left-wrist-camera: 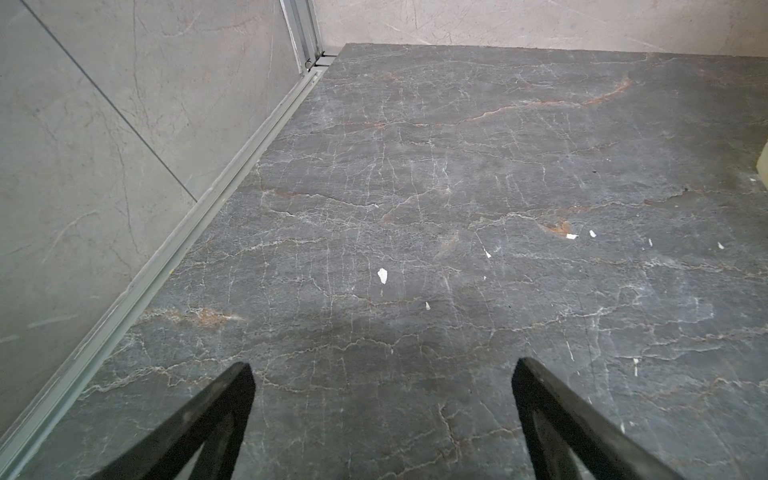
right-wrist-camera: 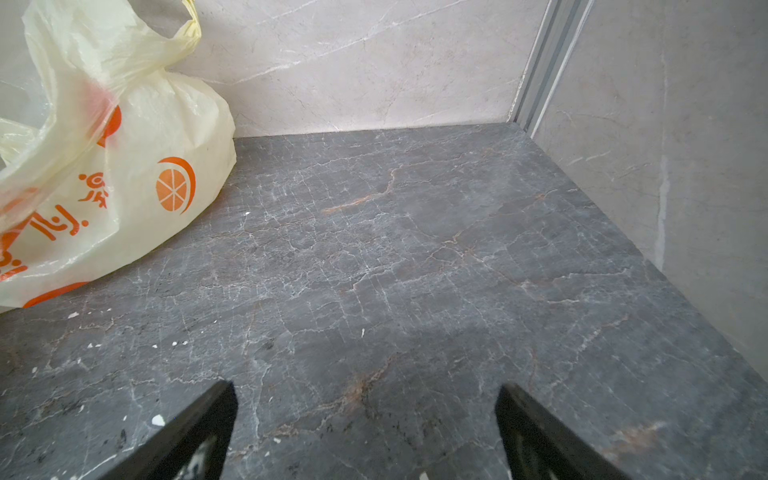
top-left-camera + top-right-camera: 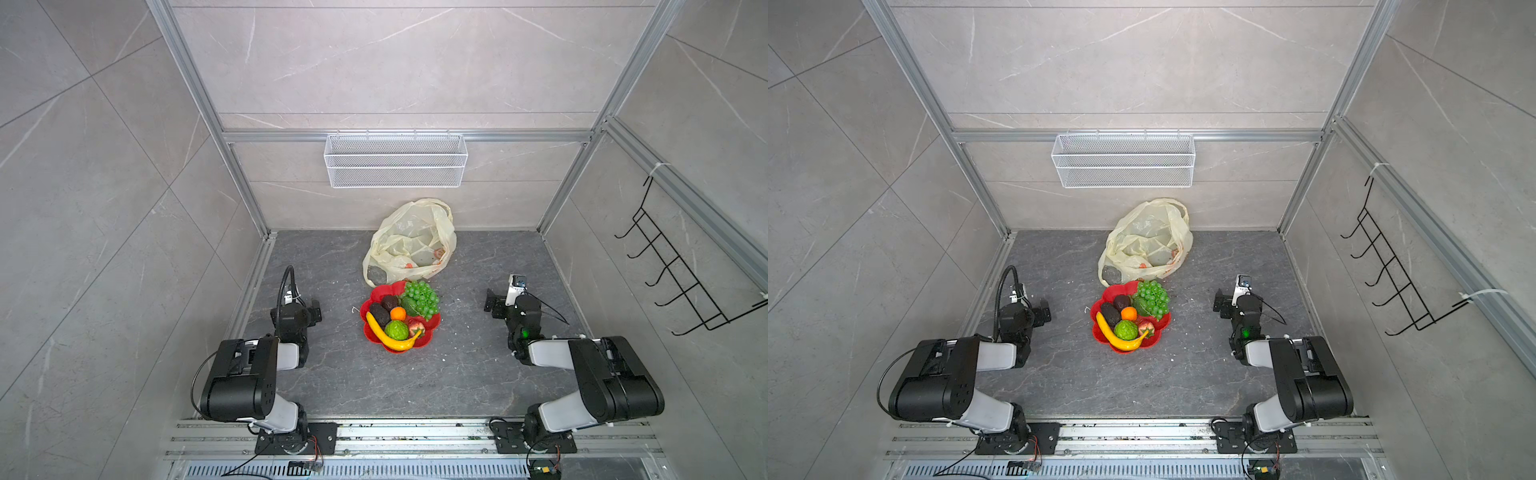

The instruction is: Take the fake fruits out of the plastic bag

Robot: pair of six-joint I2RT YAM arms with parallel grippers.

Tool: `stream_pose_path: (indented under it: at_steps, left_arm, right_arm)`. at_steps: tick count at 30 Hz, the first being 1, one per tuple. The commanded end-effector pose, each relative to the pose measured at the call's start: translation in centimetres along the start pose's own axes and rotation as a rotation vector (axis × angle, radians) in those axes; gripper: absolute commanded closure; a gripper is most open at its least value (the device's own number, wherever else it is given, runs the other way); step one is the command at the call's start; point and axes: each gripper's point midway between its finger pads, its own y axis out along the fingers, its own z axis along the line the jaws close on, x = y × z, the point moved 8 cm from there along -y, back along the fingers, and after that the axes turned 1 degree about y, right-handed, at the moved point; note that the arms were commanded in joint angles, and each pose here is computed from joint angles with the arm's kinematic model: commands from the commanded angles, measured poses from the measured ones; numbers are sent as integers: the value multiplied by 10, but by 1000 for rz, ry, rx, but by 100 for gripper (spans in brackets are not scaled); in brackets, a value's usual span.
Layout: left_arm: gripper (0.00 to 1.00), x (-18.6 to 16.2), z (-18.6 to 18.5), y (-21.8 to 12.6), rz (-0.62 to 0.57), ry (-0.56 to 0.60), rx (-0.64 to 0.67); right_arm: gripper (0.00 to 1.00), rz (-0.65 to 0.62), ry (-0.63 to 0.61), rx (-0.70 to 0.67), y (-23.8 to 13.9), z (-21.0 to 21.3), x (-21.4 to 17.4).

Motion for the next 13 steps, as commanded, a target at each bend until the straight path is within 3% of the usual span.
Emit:
stream_pose_path:
  at_steps: [1, 13]
  left_arm:
    - [0, 15, 0, 1, -58, -33, -7]
    - [0, 15, 0, 1, -57, -35, -6]
  right_arm:
    - [0, -4, -8, 8, -1, 0, -2]
    - [0, -5, -8, 9, -1, 0, -2]
